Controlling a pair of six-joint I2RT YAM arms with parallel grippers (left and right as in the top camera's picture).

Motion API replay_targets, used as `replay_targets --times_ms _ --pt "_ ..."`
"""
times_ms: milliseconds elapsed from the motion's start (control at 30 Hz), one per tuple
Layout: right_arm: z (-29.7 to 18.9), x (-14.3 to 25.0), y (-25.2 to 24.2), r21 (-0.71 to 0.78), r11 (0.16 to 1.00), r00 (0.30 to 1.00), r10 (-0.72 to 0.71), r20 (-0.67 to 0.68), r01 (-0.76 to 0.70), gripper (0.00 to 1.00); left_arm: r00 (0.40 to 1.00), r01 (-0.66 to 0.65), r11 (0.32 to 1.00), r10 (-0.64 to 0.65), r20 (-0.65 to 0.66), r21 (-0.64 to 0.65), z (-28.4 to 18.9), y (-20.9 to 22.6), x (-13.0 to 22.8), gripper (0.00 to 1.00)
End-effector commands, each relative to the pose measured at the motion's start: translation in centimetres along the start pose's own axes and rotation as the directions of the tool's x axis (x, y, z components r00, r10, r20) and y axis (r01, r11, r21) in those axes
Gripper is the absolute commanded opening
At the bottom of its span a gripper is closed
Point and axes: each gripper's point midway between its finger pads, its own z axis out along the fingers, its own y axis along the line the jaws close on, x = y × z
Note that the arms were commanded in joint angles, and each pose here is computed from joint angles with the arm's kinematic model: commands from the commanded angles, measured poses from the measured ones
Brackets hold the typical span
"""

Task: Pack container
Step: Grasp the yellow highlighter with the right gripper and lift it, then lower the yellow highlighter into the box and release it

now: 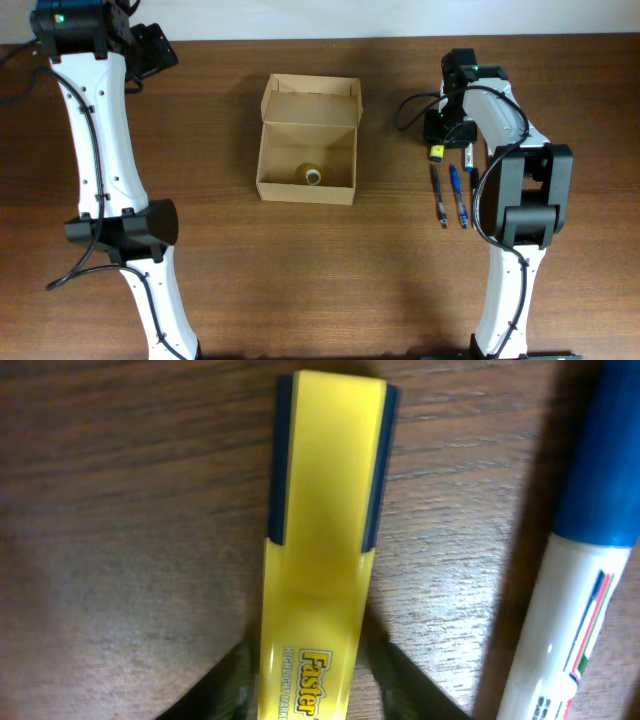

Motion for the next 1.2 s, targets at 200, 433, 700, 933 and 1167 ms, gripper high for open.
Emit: replay_targets --times_ms 200,433,700,933,1167 --pt "1.5 0.7 -0.9 0.052 0.99 0.991 0.135 -0.024 -0.134 0.3 1.0 -0.001 1.0 0.001 0.006 -0.003 -0.1 0.2 -0.2 1.0" --pt "1.4 1.2 -1.0 0.056 0.992 0.992 0.114 -0.047 -0.111 0.04 1.0 -0.001 1.0 0.001 0.006 -0.003 -0.1 0.2 -0.2 1.0" --pt "-2.5 0.1 -0.8 0.048 0.996 0.996 0.08 -0.026 -0.079 0.04 1.0 -0.001 1.0 0.001 0.006 -0.003 -0.1 0.2 -0.2 1.0" --pt "-12.7 -3.5 0.9 0.007 1.0 0.988 0.018 0.152 -0.019 0.04 1.0 -0.001 1.0 0.001 0.006 -0.003 -0.1 0.2 -0.2 1.0" --pt "-22.9 -3.4 6.3 0.009 0.974 0.915 -0.215 0.342 0.226 0.04 1.0 -0.001 1.0 0.001 0.006 -0.003 -0.1 0.2 -0.2 1.0"
